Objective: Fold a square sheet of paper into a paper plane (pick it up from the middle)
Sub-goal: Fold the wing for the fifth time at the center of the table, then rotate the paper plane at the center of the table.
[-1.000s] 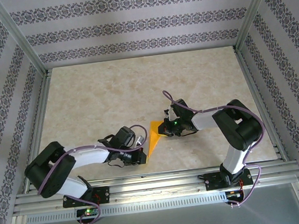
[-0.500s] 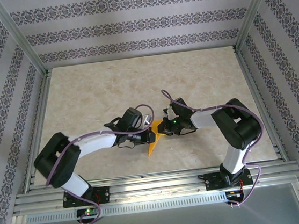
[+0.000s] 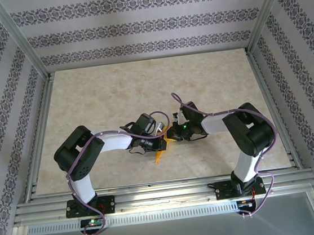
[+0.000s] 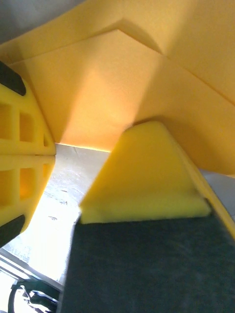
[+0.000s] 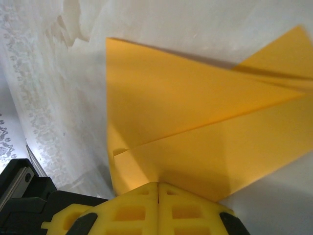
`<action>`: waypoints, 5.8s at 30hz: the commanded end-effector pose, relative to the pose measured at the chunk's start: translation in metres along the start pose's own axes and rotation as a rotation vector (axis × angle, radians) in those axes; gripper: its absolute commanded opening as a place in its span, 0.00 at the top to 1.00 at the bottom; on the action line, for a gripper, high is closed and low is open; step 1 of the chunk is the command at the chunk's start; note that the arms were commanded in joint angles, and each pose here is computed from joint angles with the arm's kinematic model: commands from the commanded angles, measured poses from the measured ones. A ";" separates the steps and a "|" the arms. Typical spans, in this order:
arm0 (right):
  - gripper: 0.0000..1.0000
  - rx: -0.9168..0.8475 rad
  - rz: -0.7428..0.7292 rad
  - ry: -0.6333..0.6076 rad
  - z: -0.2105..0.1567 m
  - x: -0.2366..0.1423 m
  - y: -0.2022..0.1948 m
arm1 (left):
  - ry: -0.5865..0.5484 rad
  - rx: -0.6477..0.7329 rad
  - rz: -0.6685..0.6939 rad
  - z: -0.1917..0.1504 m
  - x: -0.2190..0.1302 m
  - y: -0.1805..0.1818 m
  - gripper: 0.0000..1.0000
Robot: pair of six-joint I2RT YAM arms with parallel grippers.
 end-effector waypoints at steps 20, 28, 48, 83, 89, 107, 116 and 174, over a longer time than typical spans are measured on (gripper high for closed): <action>0.99 0.018 -0.055 -0.261 0.059 -0.074 -0.016 | -0.032 -0.095 0.026 0.002 0.009 0.016 1.00; 0.96 0.039 -0.048 -0.223 0.031 -0.067 -0.011 | -0.175 -0.092 -0.072 0.041 0.002 -0.021 0.97; 0.86 0.041 -0.052 -0.175 0.009 -0.049 -0.003 | -0.222 -0.187 -0.065 0.052 -0.049 0.009 0.74; 0.85 0.049 -0.050 -0.136 0.002 -0.037 -0.007 | -0.103 -0.203 -0.229 0.059 -0.016 0.002 0.79; 0.84 0.047 -0.047 -0.136 0.002 -0.038 -0.006 | -0.100 -0.199 -0.256 0.060 -0.016 -0.001 0.88; 0.67 0.022 0.042 -0.213 0.024 -0.057 0.050 | -0.193 -0.061 0.001 0.058 -0.044 -0.008 0.96; 0.63 0.108 -0.035 -0.154 0.024 -0.030 0.039 | -0.202 -0.044 0.032 0.056 -0.043 -0.012 0.96; 0.97 0.143 -0.063 -0.084 0.015 -0.014 0.015 | -0.044 -0.110 0.069 0.032 -0.029 0.001 0.66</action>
Point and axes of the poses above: each hand's point on the last joint's axis, 136 mm out from that joint toward the fingers, its own x axis out along the fingers, its own y axis along the line the jaws close on, z = x × y, the point moved 5 cm from there along -x, back along the fingers, and after that the axes turned 13 degrees about -x, right-handed, at the moved point
